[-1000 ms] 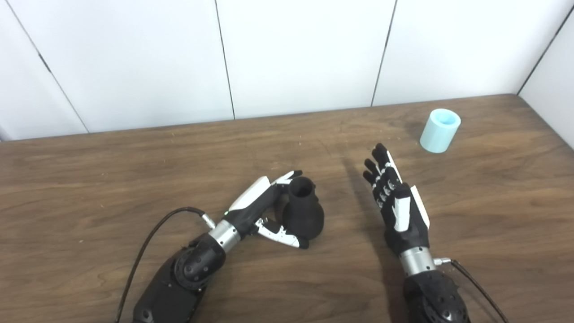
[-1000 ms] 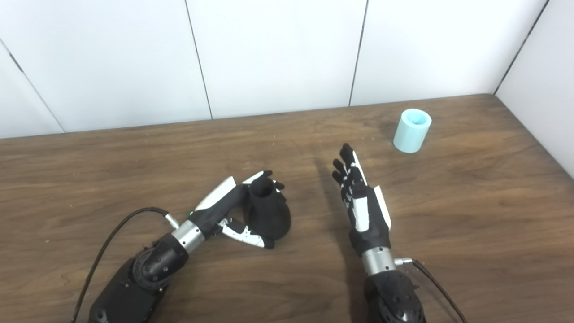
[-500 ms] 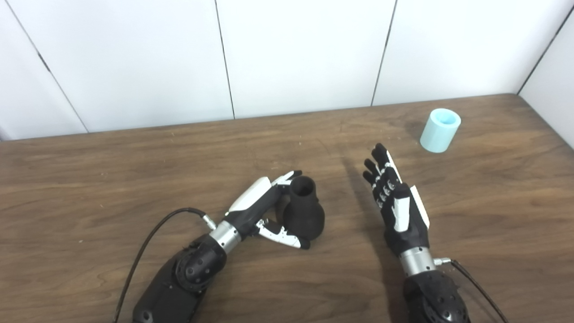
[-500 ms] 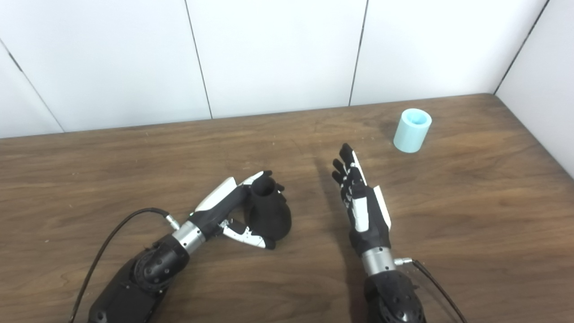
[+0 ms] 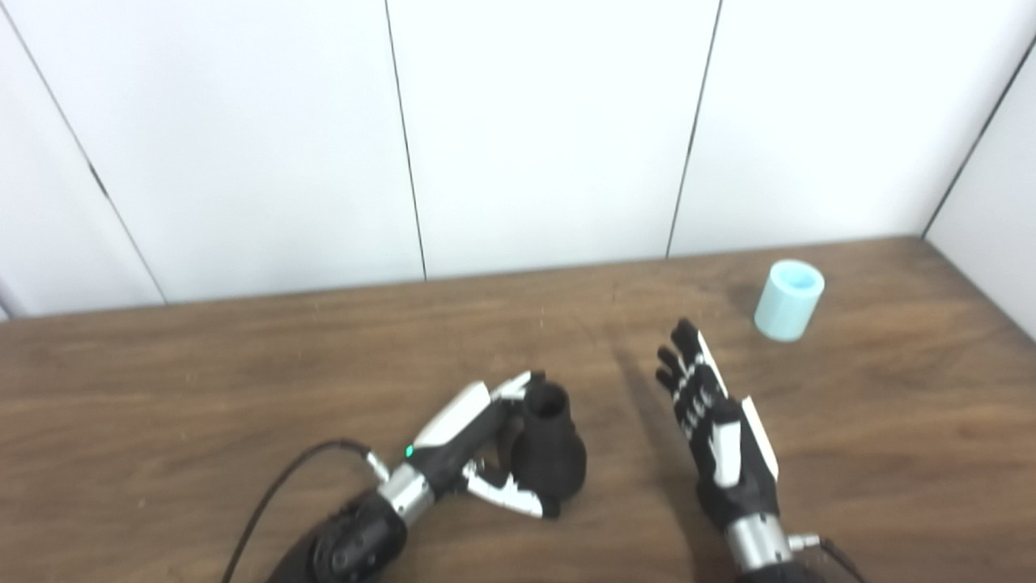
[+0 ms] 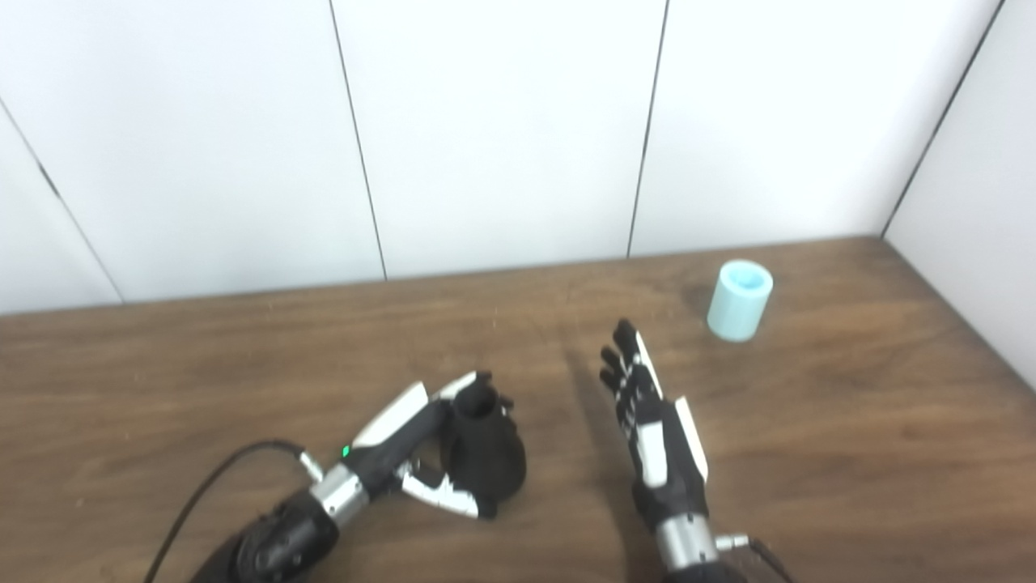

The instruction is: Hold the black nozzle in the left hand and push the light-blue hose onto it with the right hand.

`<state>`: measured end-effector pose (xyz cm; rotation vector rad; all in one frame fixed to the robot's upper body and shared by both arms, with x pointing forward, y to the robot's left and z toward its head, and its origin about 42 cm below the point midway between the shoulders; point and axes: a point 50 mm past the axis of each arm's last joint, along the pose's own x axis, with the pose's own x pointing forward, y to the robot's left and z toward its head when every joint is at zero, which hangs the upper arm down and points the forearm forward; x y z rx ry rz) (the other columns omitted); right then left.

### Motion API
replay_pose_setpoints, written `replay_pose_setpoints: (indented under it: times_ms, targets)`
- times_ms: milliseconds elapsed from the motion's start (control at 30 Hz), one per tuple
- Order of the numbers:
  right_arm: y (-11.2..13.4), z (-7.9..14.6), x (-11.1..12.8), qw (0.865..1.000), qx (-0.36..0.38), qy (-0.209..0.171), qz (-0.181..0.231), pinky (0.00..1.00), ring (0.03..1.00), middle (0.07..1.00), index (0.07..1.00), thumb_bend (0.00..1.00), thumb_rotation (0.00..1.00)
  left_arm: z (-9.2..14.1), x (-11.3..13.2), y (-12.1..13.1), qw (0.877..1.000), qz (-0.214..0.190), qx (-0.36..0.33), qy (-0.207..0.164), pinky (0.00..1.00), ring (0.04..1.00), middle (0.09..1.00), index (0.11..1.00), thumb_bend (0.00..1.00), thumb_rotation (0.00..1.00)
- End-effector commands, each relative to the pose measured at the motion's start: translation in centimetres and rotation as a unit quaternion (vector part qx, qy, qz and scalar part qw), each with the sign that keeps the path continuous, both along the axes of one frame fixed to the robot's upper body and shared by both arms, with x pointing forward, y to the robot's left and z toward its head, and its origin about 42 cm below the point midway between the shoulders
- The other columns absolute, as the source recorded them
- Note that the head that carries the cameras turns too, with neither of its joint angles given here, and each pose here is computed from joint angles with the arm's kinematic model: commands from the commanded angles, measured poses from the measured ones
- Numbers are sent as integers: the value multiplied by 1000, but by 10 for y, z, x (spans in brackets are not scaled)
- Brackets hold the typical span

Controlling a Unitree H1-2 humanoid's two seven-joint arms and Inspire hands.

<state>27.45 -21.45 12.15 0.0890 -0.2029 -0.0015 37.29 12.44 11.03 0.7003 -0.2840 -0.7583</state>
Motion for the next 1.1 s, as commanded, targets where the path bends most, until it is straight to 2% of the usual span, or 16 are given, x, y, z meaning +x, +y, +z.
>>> replay_pose_setpoints:
  times_ms: [0, 233, 300, 433, 533, 633, 700, 733, 767, 833, 933, 1067]
  targets:
    - [7, -24, -7, 1000, 8, 16, -3, 949, 964, 1000, 1000, 700, 1000, -113, -60, 79, 969, 62, 160, 177, 1000, 990, 803, 480, 521, 64]
    - [5, -16, -7, 1000, 7, 8, -12, 934, 959, 1000, 1000, 689, 1000, -116, -61, 80, 969, 64, 158, 176, 1000, 990, 802, 480, 520, 64]
    - [0, -7, -8, 1000, 4, -2, -17, 936, 960, 1000, 1000, 694, 1000, -115, -61, 80, 970, 64, 157, 175, 1000, 990, 802, 480, 520, 64]
    - [-10, 25, -6, 998, -30, -44, -39, 914, 945, 991, 1000, 679, 1000, -115, -61, 79, 970, 64, 156, 175, 1000, 990, 802, 480, 520, 65]
    - [-28, 48, 0, 988, -106, -79, -84, 865, 908, 917, 974, 706, 1000, -114, -61, 78, 970, 63, 155, 174, 1000, 989, 802, 480, 520, 66]
    - [-50, 71, 9, 965, -200, -103, -135, 776, 835, 840, 914, 772, 889, -113, -61, 78, 970, 62, 156, 174, 1000, 989, 802, 480, 520, 66]
    - [-58, 81, 13, 953, -237, -111, -153, 720, 791, 804, 883, 799, 804, -114, -61, 78, 970, 62, 157, 174, 1000, 989, 802, 480, 521, 66]
    - [-68, 91, 15, 942, -270, -117, -160, 712, 785, 799, 879, 802, 793, -114, -60, 78, 970, 62, 157, 174, 1000, 989, 802, 480, 521, 66]
    - [-79, 102, 17, 929, -306, -123, -168, 686, 769, 791, 871, 825, 732, -114, -60, 78, 970, 63, 157, 174, 1000, 989, 802, 480, 521, 66]
    - [-95, 120, 21, 904, -363, -135, -182, 672, 756, 786, 868, 859, 680, -114, -59, 79, 970, 63, 157, 175, 1000, 988, 801, 480, 521, 66]
    - [-112, 139, 26, 877, -416, -146, -193, 673, 756, 790, 872, 912, 653, -115, -59, 78, 970, 64, 157, 176, 1000, 988, 801, 480, 521, 66]
    - [-132, 163, 36, 850, -465, -142, -202, 706, 776, 819, 879, 972, 597, -115, -59, 79, 970, 65, 157, 176, 1000, 988, 801, 480, 521, 66]
